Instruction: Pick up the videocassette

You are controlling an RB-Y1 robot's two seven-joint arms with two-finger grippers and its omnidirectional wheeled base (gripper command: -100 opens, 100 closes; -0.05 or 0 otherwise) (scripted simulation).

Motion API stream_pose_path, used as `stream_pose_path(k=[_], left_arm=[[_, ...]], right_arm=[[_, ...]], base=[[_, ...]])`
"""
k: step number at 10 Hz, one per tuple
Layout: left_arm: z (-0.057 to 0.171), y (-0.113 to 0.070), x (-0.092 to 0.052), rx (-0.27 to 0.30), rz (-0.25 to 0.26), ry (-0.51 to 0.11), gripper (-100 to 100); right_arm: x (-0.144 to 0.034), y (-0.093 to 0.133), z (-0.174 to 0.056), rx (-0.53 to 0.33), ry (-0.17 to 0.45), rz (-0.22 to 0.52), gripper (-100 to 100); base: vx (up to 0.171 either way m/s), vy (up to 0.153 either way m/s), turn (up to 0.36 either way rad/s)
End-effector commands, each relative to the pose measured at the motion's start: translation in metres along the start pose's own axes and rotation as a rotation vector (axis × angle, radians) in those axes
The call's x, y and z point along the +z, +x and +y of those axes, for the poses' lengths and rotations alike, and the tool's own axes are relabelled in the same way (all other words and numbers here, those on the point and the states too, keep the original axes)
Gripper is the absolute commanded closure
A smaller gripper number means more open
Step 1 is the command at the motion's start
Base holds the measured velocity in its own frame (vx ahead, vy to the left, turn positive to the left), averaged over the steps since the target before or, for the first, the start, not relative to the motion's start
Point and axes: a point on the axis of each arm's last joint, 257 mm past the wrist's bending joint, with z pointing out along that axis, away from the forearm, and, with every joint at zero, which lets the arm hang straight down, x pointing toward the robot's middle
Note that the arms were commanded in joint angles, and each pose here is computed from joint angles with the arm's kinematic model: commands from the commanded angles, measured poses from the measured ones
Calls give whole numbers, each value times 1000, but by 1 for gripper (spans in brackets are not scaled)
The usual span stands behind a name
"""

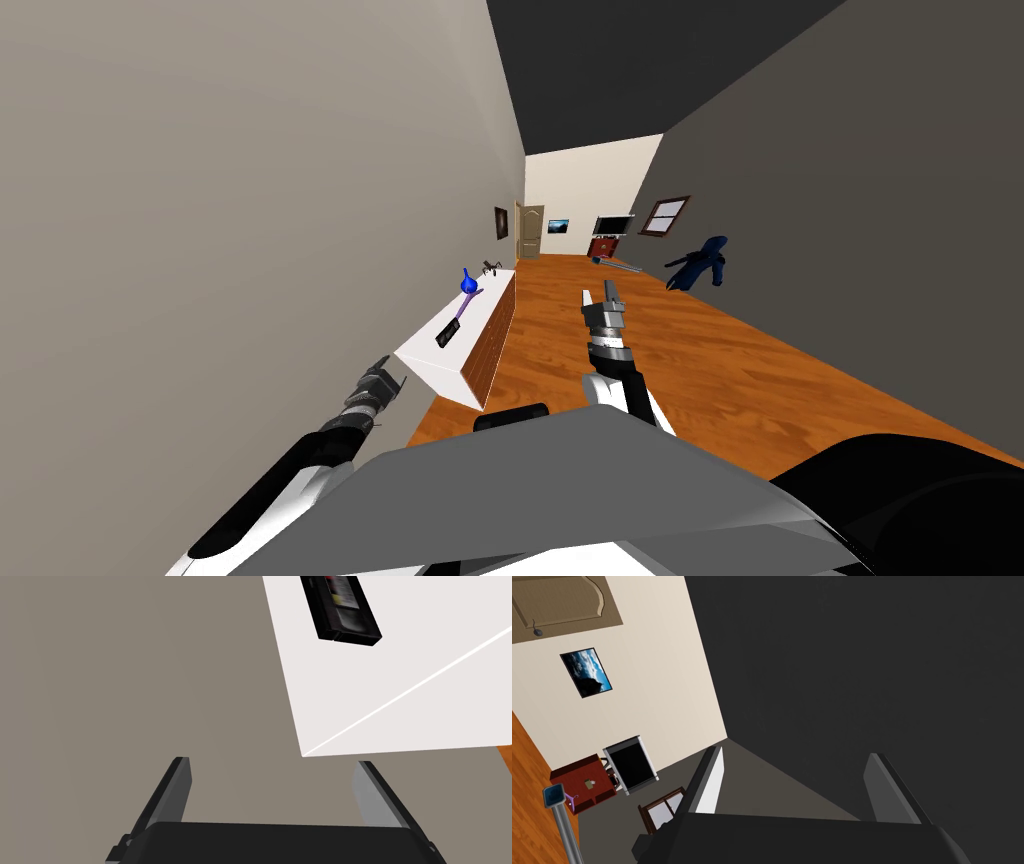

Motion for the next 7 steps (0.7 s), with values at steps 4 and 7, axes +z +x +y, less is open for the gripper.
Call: stream_pose_path(k=[4, 7], left_arm=[[34, -31, -5, -53, -68, -133, -100], [49, -50, -9, -91, -115, -201, -100]], right_arm=[[0, 0, 0, 0, 0, 0, 0], [0, 0, 0, 0, 0, 0, 0]], base=[[27, -24, -55], [34, -22, -60]])
